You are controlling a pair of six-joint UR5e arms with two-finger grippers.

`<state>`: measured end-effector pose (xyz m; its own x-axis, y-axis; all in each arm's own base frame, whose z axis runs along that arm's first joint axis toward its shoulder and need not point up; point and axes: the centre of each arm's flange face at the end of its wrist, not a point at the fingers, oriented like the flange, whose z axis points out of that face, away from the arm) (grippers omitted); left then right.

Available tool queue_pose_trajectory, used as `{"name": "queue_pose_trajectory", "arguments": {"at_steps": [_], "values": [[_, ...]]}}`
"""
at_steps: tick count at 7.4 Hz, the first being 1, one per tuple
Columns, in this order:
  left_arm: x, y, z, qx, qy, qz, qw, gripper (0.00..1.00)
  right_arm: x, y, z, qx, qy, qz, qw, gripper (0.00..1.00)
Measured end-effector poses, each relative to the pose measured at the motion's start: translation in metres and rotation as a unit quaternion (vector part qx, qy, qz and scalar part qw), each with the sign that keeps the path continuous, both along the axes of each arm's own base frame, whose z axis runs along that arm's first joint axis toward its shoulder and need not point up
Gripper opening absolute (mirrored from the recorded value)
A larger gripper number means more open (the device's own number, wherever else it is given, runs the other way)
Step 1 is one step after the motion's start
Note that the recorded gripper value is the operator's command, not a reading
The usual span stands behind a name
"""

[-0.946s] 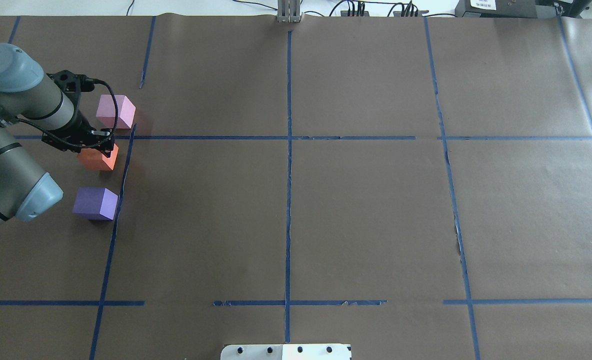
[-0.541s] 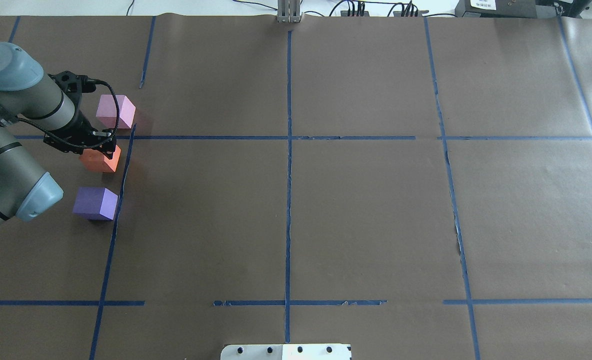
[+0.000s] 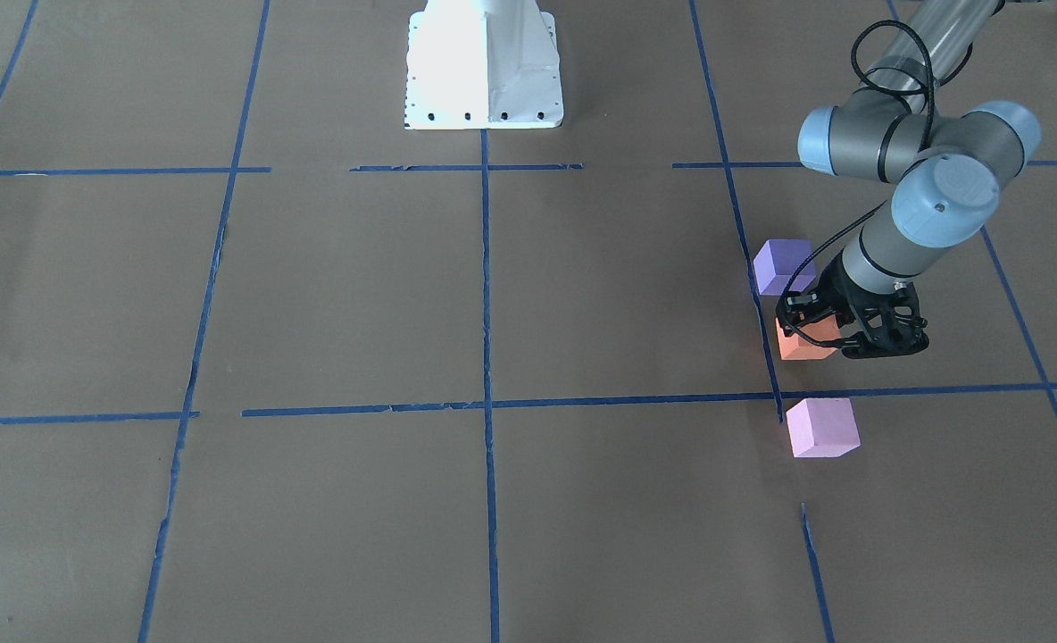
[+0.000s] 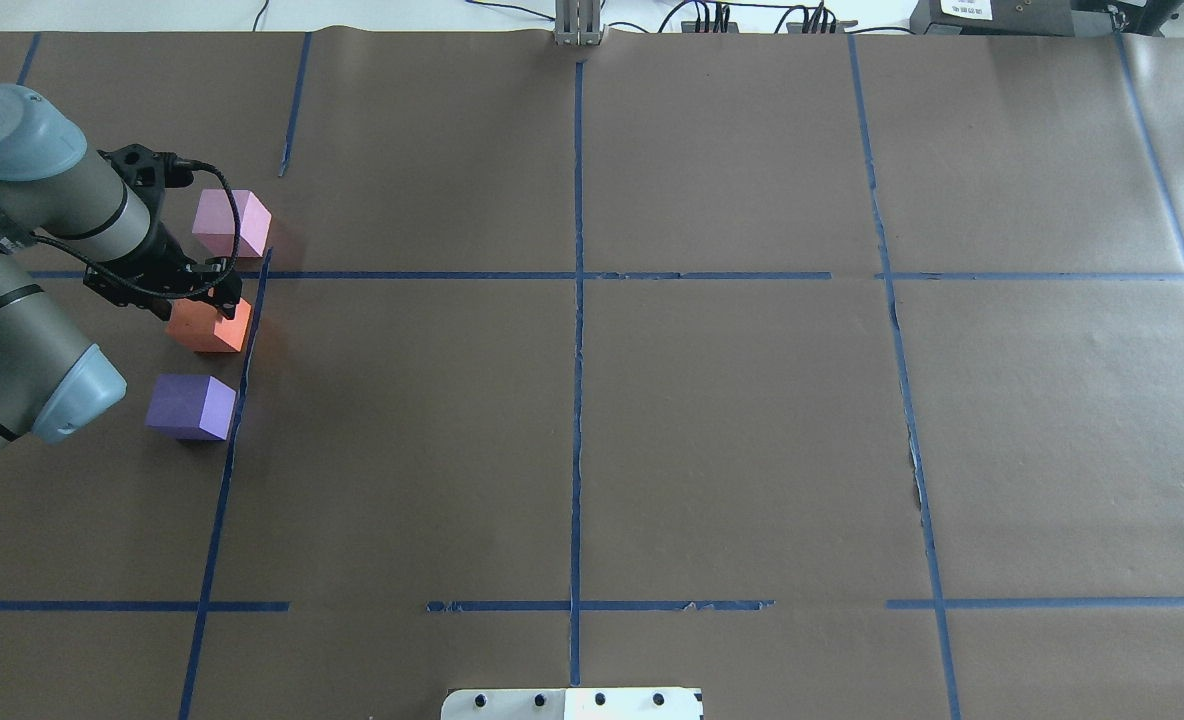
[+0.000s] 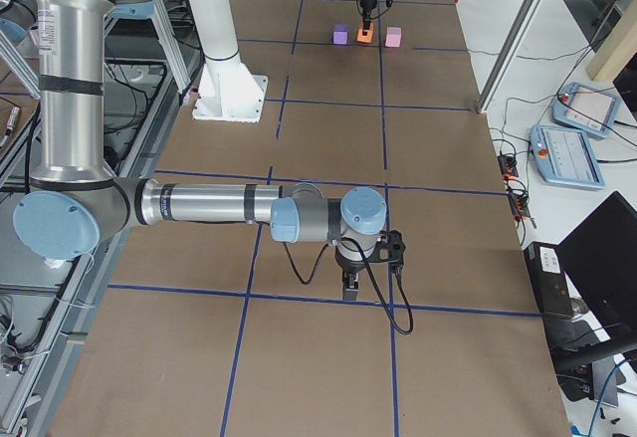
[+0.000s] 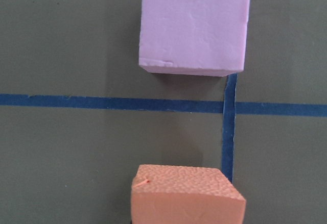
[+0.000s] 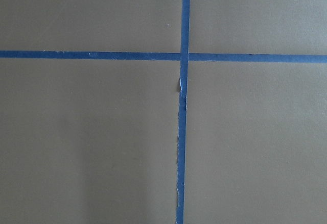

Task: Arrange blocks in a line

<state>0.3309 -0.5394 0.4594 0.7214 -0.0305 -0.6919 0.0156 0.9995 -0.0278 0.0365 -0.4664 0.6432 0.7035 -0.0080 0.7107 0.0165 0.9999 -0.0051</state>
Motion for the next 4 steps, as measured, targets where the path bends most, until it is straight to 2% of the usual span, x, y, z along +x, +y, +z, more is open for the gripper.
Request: {"name": "queue_pose_trajectory", "arguments": {"at_steps": [4], "values": [[-0.0024, -0.0019, -0.0008, 0.001, 0.000, -0.002, 1.0000, 1.00, -0.0001, 0.0000, 0.0000, 0.000, 0.000, 0.000, 1.0000, 1.00]]}}
